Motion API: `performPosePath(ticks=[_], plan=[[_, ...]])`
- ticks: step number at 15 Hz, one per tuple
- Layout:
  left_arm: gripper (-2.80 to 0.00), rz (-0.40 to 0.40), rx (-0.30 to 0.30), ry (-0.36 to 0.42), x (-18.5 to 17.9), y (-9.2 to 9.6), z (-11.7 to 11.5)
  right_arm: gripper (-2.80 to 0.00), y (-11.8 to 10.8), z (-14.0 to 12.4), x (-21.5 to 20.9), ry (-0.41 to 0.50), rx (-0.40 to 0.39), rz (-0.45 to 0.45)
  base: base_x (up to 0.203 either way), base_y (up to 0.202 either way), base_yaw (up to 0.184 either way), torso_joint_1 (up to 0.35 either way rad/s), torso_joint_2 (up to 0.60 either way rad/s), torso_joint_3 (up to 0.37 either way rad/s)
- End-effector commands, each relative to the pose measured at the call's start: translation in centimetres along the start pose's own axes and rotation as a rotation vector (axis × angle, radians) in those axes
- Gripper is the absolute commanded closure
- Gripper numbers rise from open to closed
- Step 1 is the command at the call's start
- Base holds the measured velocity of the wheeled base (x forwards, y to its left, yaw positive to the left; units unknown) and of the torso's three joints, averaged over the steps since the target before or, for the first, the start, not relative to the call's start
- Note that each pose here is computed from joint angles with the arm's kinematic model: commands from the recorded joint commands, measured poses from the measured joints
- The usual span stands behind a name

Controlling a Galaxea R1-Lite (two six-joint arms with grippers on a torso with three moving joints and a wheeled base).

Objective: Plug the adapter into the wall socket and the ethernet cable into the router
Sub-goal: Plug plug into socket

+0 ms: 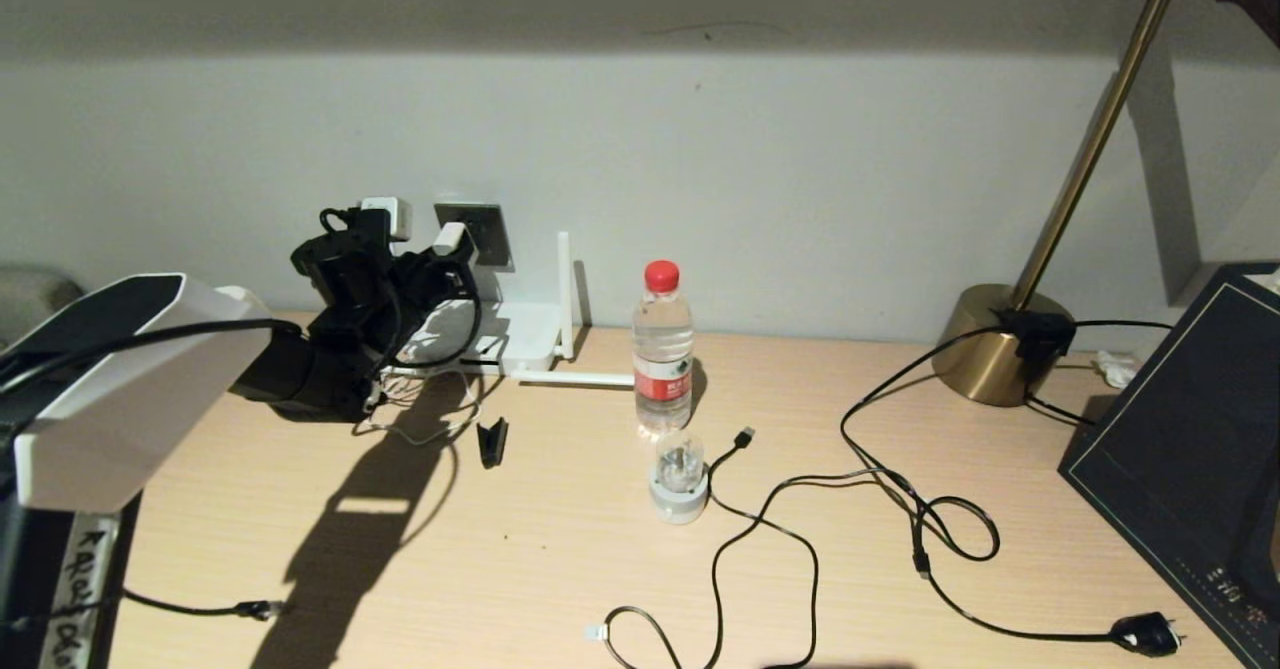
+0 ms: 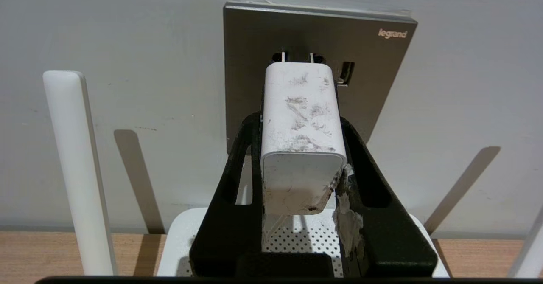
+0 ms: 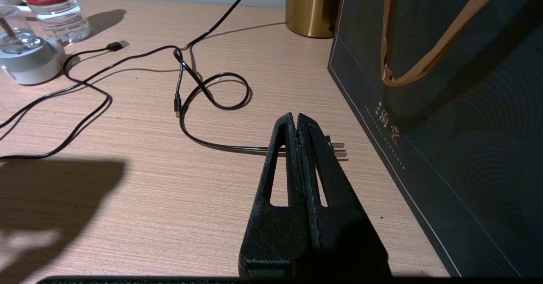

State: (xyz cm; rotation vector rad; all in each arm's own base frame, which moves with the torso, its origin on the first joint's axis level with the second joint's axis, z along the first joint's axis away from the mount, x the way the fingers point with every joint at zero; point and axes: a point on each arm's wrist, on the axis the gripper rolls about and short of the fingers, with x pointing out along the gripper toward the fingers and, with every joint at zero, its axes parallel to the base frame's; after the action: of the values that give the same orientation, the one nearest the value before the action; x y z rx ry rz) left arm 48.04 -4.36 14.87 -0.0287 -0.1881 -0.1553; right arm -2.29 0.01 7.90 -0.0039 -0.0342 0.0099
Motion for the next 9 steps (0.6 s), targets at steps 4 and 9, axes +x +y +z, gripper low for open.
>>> performPosePath(ticks=[4, 9], plan=[[0.0, 0.002, -0.002, 0.015, 0.16, 0.11, -0.91, 0.0, 0.0, -0.29, 0.07, 0.01, -0.001, 0.001, 0.0, 0.0, 0.0, 0.0, 0.0, 0.0], [0.0, 0.002, 0.0, 0.021, 0.18, 0.11, -1.01, 0.0, 0.0, -0.29, 0.07, 0.01, -0.001, 0.001, 0.0, 0.0, 0.0, 0.0, 0.0, 0.0]])
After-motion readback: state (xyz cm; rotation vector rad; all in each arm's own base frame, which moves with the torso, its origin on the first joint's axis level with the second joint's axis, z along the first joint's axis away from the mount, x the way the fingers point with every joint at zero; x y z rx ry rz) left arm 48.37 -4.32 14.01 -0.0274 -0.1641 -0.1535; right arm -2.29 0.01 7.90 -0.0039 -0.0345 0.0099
